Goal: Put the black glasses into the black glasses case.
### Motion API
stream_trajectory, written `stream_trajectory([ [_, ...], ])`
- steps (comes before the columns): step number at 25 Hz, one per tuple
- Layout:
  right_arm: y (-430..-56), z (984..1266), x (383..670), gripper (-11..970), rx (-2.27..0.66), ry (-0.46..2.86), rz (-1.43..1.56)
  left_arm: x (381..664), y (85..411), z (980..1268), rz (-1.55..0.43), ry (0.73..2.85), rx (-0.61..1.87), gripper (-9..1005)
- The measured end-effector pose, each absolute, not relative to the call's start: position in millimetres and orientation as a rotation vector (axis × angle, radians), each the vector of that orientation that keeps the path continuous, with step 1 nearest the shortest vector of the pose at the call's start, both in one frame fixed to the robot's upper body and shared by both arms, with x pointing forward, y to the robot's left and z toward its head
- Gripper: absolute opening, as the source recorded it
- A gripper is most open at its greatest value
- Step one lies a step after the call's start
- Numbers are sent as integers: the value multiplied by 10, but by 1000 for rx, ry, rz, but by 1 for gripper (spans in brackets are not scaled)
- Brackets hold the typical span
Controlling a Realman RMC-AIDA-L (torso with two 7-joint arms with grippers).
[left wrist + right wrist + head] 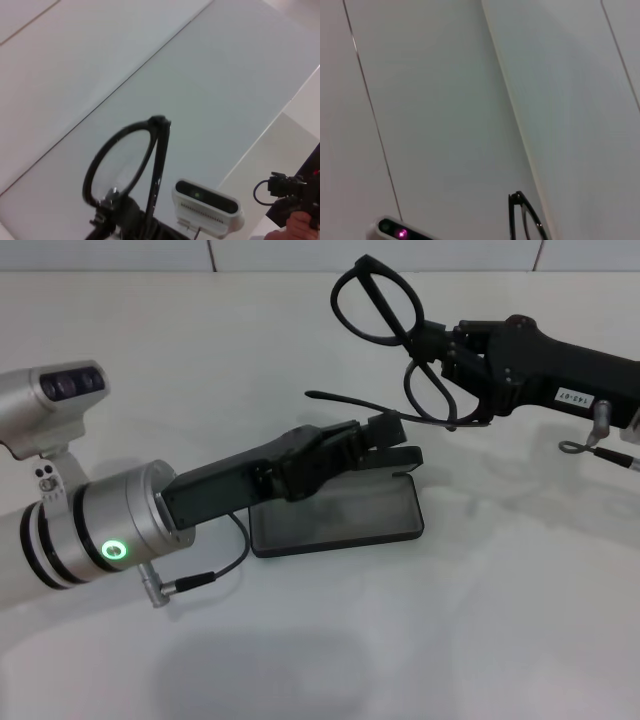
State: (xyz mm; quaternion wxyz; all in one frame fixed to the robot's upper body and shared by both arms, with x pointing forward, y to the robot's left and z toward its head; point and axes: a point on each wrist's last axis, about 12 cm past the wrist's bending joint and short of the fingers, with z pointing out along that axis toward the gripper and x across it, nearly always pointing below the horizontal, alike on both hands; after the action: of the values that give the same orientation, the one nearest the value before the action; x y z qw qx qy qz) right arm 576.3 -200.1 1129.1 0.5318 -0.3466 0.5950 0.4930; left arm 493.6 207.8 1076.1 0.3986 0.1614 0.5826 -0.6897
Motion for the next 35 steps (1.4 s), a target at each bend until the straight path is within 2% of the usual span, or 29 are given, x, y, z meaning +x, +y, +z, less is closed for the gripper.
stream_trajectory([
  [35, -1888, 11281, 5674, 62, -904, 1403, 1249, 5153, 1991, 10917, -1723, 1447, 471, 10],
])
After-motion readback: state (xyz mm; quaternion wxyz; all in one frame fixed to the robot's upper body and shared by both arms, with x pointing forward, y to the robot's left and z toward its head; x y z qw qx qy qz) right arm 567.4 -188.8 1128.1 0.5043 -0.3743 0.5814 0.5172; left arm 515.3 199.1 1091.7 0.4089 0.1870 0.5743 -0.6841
